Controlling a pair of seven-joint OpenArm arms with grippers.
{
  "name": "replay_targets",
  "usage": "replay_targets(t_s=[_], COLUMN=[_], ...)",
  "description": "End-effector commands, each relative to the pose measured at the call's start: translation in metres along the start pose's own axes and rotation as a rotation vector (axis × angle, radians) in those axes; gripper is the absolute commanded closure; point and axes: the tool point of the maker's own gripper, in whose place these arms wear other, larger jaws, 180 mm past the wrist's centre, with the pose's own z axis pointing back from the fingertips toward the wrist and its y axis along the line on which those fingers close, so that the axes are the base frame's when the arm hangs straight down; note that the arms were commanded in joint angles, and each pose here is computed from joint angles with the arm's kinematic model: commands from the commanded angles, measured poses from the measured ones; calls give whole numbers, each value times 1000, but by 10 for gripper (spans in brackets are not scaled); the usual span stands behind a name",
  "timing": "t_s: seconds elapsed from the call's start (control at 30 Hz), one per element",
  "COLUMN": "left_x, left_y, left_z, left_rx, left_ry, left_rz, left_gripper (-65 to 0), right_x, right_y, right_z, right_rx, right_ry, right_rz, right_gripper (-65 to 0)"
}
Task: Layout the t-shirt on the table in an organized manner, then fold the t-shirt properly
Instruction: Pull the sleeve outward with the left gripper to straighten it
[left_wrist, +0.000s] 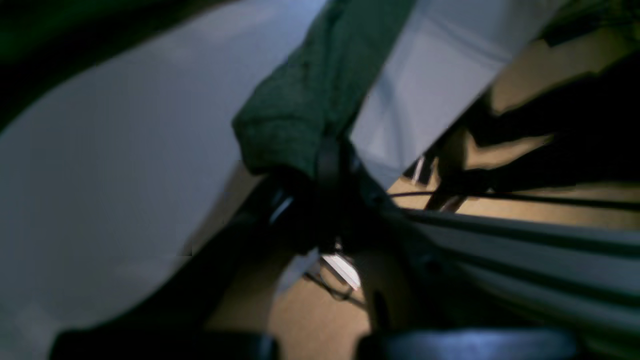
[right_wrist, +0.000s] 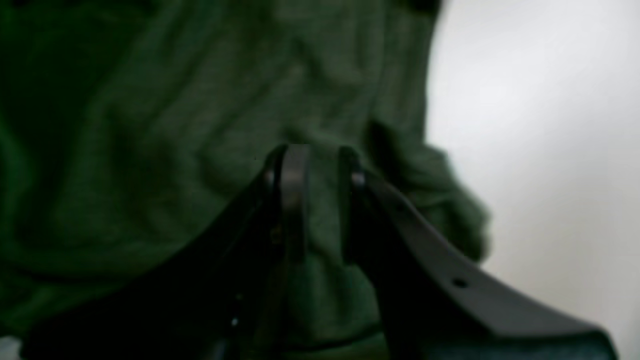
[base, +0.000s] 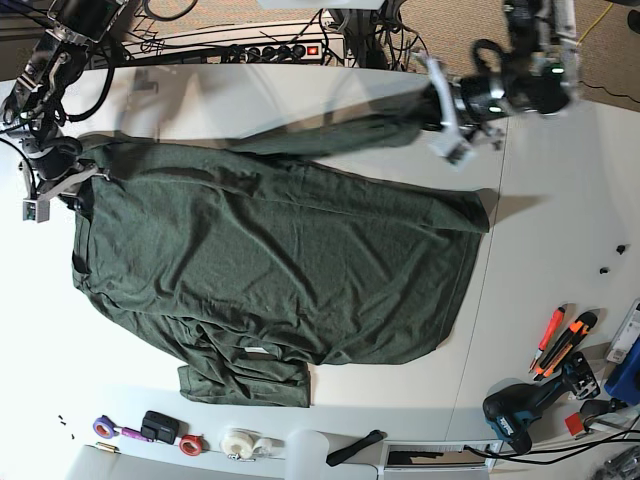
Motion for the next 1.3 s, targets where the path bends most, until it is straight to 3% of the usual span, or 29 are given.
replay_targets(t_s=[0.0, 0.13, 0.47, 0.67, 0.87, 1.13, 1.27], left_x=[6, -4, -16, -21, -12, 24, 12], left_y=[2, 11, 13, 40, 49, 42, 48], left_z=[10, 29, 38, 61, 90, 121, 133], left_rx=[0, 10, 8, 109, 121, 55, 100], left_ry=[-38, -39, 1, 23, -59, -289, -246], left_rz=[3, 50, 62, 64, 113, 102, 111], left_gripper=[0, 0, 0, 0, 0, 0, 0], right_x=[23, 14, -75, -74, -67, -65, -67], right_y=[-7, -13, -34, -36, -36, -37, -39], right_z=[5, 0, -38, -45, -47, -48, -47], right_rx=[-16, -28, -34, -42, -41, -43, -57], right_ry=[-72, -66, 147, 144, 129, 117, 128], right_rz=[29, 12, -223, -228, -228, -227, -206], right_gripper=[-110, -110, -110, -110, -110, -110, -110])
